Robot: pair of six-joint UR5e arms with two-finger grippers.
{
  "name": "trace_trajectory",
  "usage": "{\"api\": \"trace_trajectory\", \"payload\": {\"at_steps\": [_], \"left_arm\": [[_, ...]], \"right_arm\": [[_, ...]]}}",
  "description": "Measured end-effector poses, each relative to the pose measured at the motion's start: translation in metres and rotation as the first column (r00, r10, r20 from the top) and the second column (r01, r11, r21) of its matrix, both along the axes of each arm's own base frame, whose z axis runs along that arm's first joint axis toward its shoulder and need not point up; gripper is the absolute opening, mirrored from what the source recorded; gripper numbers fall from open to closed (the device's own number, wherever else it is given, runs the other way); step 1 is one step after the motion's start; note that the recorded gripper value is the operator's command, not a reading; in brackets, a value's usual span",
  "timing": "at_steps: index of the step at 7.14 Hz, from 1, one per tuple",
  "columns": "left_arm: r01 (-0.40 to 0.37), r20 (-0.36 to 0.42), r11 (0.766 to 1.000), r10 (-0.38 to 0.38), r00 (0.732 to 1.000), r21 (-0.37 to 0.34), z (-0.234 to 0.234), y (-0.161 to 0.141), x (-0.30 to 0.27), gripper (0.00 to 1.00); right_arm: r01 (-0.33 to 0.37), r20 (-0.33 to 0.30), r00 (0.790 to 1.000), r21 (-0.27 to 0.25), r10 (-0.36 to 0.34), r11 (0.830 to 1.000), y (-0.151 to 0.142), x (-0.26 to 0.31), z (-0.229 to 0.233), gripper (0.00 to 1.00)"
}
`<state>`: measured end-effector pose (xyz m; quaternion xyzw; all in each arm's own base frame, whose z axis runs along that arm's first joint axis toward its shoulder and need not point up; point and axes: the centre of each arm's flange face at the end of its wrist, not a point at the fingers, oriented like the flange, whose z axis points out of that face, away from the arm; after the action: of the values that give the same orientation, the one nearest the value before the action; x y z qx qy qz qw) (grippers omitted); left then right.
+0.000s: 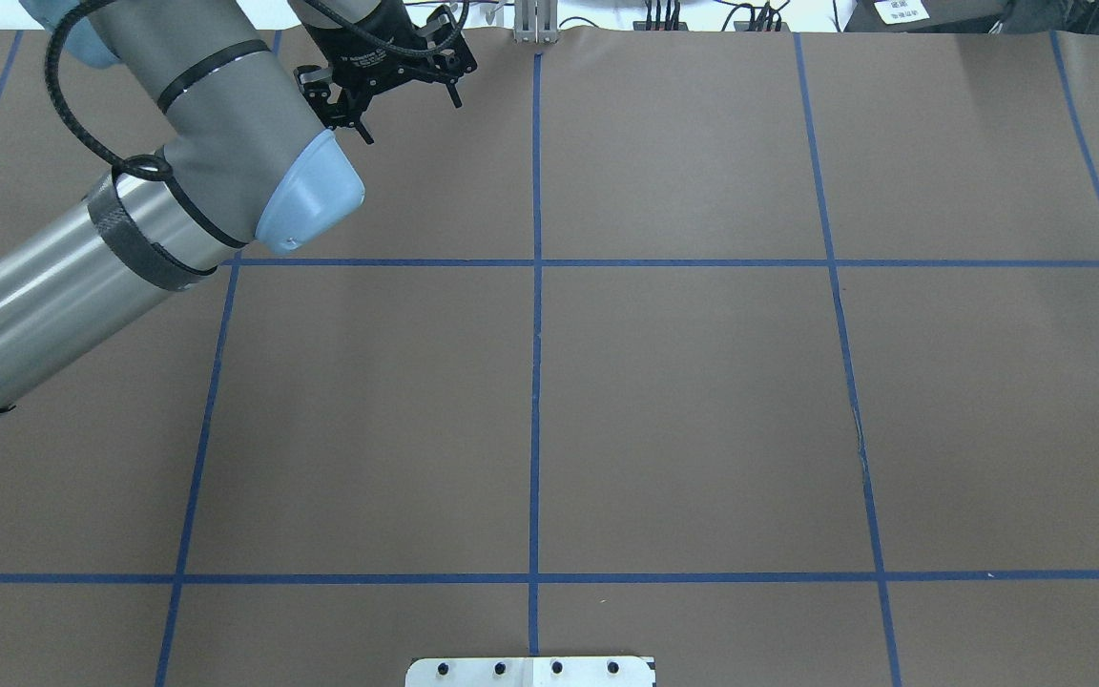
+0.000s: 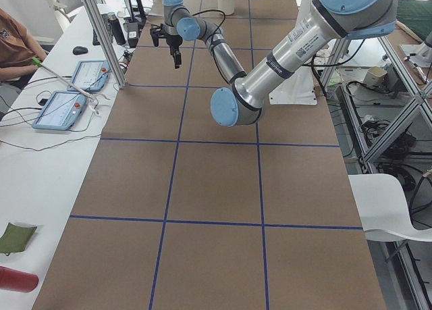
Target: Left arm hands cup to right arm to dump lemon
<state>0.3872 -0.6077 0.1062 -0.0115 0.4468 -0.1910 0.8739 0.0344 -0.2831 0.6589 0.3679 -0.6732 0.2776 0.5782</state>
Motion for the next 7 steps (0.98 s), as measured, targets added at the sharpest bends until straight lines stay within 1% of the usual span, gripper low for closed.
{"api": "trace_trajectory", "payload": {"at_steps": [1, 2, 3, 4, 5, 6, 7], "left_arm": [[-0.002, 0.002, 1.0, 0.002, 1.0, -0.003, 0.003, 0.0, 0.001, 1.0], [-0.003, 0.004, 1.0, 0.003, 1.0, -0.005, 0.008, 0.0, 0.002, 1.0], [-0.005, 0.005, 1.0, 0.005, 1.0, -0.008, 0.012, 0.0, 0.002, 1.0], [-0.005, 0.004, 1.0, 0.005, 1.0, -0.008, 0.013, 0.0, 0.002, 1.0], [-0.006, 0.004, 1.0, 0.006, 1.0, -0.006, 0.014, 0.0, 0.002, 1.0], [-0.006, 0.003, 1.0, 0.006, 1.0, -0.005, 0.014, 0.0, 0.002, 1.0], [-0.01, 0.004, 1.0, 0.01, 1.0, 0.0, 0.014, 0.001, 0.002, 1.0]], "right_arm": [[0.005, -0.069, 0.998, 0.012, -0.004, 1.0, -0.018, -0.001, -0.029, 0.22], [0.008, -0.139, 0.99, 0.016, -0.006, 1.0, -0.037, -0.003, -0.063, 0.22], [0.008, -0.219, 0.976, 0.017, -0.004, 1.0, -0.056, -0.006, -0.097, 0.22], [0.011, -0.312, 0.95, 0.013, -0.006, 1.0, -0.077, -0.01, -0.133, 0.22], [0.021, -0.402, 0.915, 0.011, -0.014, 1.0, -0.101, -0.016, -0.167, 0.22], [0.041, -0.473, 0.88, 0.013, -0.029, 0.999, -0.127, -0.027, -0.197, 0.22], [0.059, -0.526, 0.849, 0.018, -0.041, 0.998, -0.151, -0.04, -0.219, 0.21]]}}
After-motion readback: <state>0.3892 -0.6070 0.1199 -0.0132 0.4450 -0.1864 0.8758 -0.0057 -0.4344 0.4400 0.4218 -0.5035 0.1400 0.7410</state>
